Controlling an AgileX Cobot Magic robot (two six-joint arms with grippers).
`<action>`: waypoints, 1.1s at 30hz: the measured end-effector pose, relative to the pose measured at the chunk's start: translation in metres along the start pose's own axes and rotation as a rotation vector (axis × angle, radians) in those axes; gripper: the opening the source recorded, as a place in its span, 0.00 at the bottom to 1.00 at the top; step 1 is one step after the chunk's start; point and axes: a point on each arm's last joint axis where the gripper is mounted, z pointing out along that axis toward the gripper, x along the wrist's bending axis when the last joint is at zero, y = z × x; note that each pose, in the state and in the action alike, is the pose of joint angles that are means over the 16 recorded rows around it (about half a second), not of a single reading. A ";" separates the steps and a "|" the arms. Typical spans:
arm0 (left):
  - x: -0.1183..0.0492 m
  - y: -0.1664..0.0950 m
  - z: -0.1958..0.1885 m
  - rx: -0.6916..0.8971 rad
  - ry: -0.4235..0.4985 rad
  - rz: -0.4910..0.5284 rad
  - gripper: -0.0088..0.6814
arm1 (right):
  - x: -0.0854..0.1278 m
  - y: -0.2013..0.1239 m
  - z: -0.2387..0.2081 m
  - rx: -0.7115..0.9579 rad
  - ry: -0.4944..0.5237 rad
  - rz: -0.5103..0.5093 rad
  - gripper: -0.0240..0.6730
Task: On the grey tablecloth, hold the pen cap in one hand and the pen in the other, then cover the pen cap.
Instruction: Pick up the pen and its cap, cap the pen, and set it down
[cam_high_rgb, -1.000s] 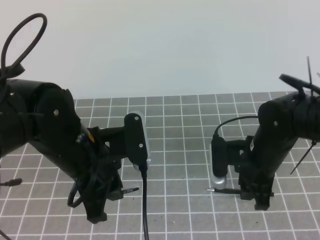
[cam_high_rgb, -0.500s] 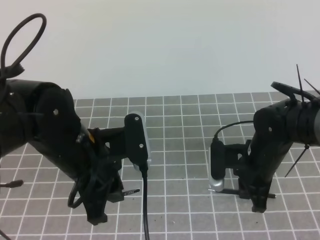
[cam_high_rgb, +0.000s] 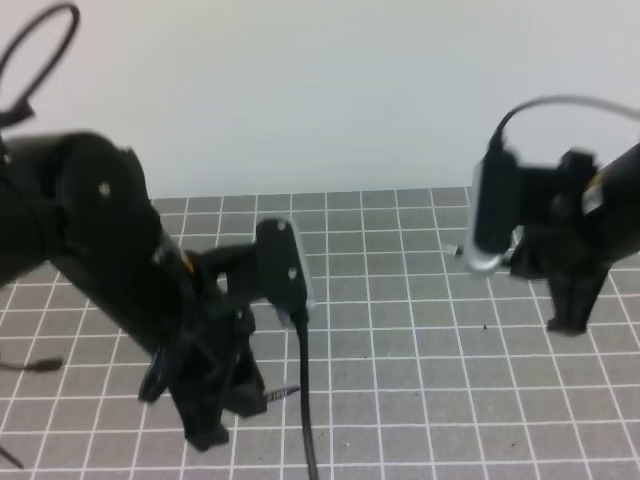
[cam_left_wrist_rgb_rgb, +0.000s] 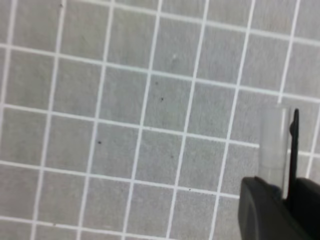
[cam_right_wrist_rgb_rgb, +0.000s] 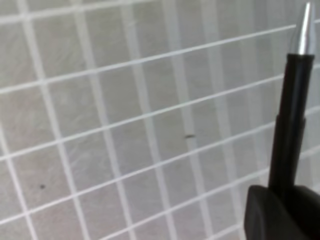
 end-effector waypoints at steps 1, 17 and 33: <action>0.000 0.002 -0.003 -0.006 -0.003 -0.003 0.01 | -0.001 0.000 -0.011 -0.012 -0.028 0.000 0.12; -0.004 0.022 -0.032 -0.054 -0.038 -0.028 0.01 | 0.049 -0.006 -0.082 -0.168 -0.345 -0.250 0.12; 0.005 0.024 -0.023 -0.055 -0.035 -0.219 0.01 | 0.069 0.012 -0.071 -0.198 -0.472 -0.608 0.11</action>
